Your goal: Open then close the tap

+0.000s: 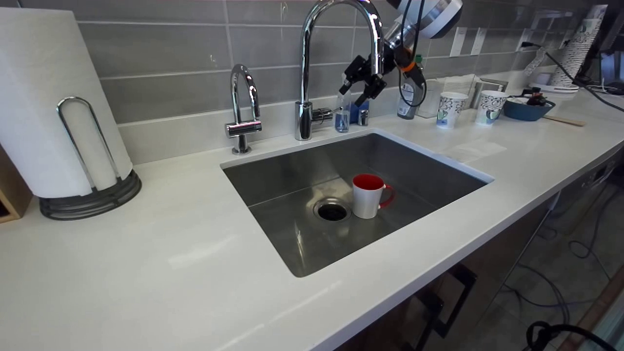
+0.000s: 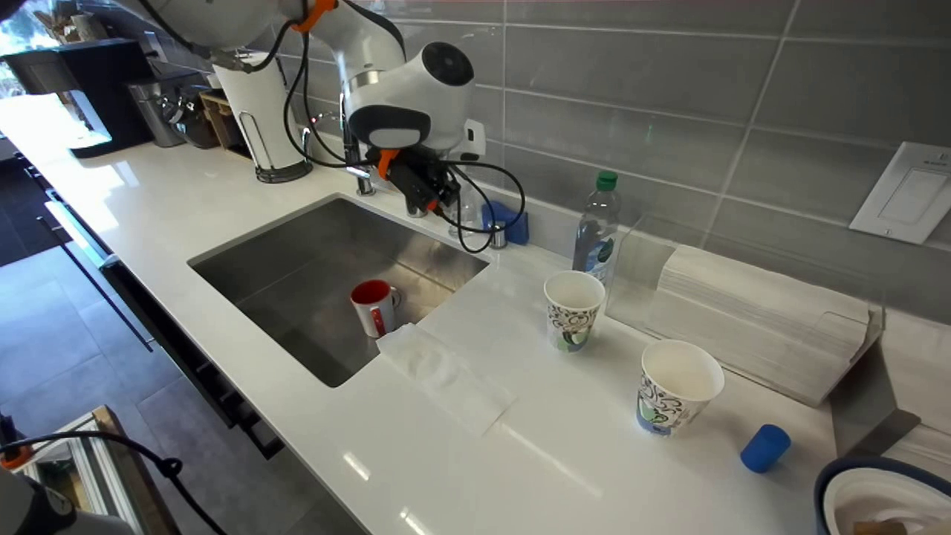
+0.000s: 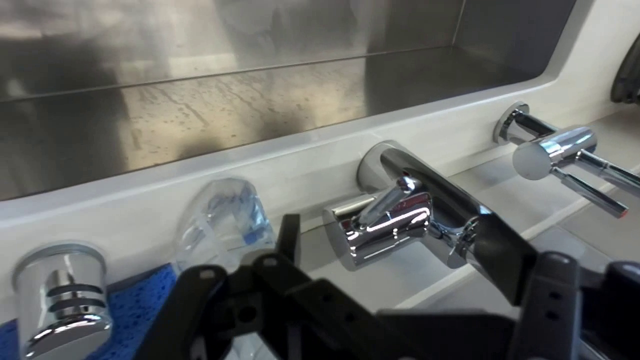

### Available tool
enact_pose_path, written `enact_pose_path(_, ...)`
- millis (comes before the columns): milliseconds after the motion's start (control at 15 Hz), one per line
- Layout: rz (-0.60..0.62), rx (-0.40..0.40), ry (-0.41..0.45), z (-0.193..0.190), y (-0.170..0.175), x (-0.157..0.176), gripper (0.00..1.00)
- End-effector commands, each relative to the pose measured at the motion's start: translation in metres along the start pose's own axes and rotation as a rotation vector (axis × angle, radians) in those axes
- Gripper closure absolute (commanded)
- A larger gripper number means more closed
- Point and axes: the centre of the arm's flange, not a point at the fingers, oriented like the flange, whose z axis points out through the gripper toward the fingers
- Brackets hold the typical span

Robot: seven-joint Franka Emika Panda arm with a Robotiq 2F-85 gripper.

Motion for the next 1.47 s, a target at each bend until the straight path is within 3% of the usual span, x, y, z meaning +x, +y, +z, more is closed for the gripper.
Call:
enact_pose_path(0, 0.004, -0.055, -0.093, -0.044, -0.010, -0.029, 0.00)
enact_pose_path(267, -0.029, -0.117, -0.145, -0.093, -0.017, -0.053, 0.00)
enact_pose_path(667, -0.219, -0.161, -0.223, -0.153, -0.060, -0.095, 0.00)
enact_pose_path(933, -0.370, -0.212, -0.270, -0.167, -0.094, -0.110, 0.00)
enact_pose_path(1133, -0.481, -0.246, -0.252, -0.163, -0.124, -0.117, 0.00)
enact_pose_path(1333, -0.534, -0.322, -0.139, -0.161, -0.146, -0.116, 0.00)
enact_pose_path(1400, -0.504, -0.267, -0.203, -0.159, -0.138, -0.103, 0.00)
